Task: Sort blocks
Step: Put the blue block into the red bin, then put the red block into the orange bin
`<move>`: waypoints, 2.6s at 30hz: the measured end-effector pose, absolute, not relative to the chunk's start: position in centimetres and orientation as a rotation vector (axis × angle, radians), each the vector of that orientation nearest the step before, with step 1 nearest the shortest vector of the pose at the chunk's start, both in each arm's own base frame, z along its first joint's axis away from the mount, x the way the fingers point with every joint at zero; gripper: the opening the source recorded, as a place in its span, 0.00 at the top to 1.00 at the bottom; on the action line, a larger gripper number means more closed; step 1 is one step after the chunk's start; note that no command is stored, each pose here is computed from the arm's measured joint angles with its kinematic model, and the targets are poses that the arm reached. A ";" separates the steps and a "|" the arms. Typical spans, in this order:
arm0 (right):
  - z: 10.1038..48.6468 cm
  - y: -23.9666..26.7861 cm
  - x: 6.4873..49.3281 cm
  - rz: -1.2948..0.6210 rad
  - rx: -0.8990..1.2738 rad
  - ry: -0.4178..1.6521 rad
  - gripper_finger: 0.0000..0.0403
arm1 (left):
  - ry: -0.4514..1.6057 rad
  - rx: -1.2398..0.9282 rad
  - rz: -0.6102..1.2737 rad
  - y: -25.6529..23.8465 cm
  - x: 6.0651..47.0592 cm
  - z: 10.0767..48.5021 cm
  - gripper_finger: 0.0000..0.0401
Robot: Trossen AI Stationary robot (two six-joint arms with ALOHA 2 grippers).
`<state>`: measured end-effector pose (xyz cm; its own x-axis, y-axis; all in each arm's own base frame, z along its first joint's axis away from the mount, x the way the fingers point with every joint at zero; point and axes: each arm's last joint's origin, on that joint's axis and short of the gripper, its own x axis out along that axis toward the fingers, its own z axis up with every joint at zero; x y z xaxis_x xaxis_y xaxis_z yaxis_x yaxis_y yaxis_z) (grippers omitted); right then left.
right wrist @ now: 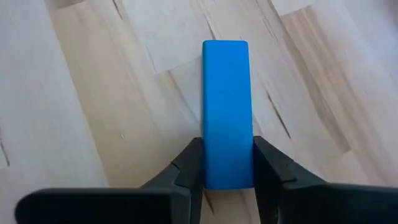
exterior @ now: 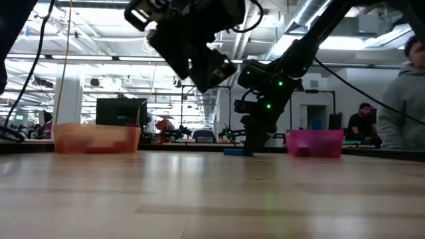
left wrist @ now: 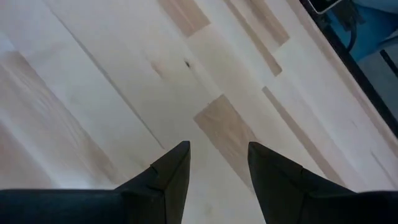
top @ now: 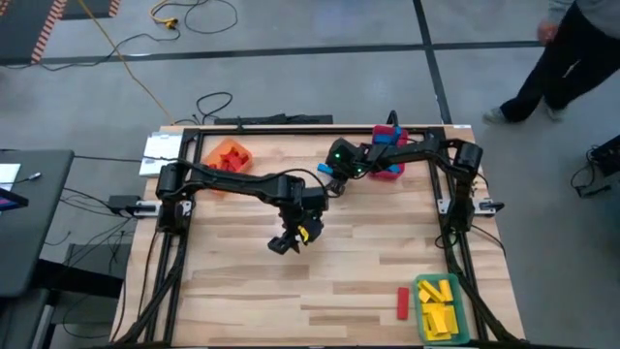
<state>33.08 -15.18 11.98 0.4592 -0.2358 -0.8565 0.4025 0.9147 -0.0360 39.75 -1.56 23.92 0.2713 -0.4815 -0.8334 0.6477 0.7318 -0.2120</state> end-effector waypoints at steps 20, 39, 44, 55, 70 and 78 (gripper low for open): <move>17.4 -9.2 30.0 -0.534 0.174 1.218 0.73 | 0.974 0.262 -0.796 -2.1 39.7 20.5 0.61; 22.7 -6.2 22.0 -0.807 0.208 1.148 0.73 | 0.740 0.377 -0.772 -2.5 41.5 21.6 0.61; 24.0 -6.5 20.2 -0.897 0.216 1.115 0.73 | 0.696 0.373 -0.753 -2.5 41.9 22.0 0.61; 23.5 -9.8 18.6 -1.000 0.238 1.225 0.73 | 0.644 0.332 -0.712 -2.6 42.5 22.4 0.61; 22.9 -11.4 18.5 -0.924 0.315 1.252 0.54 | 0.623 0.329 -0.763 -5.7 42.3 22.0 0.61; 23.8 -8.1 18.6 -0.886 0.359 1.221 0.34 | 0.623 0.269 -0.764 -7.2 41.7 20.0 0.61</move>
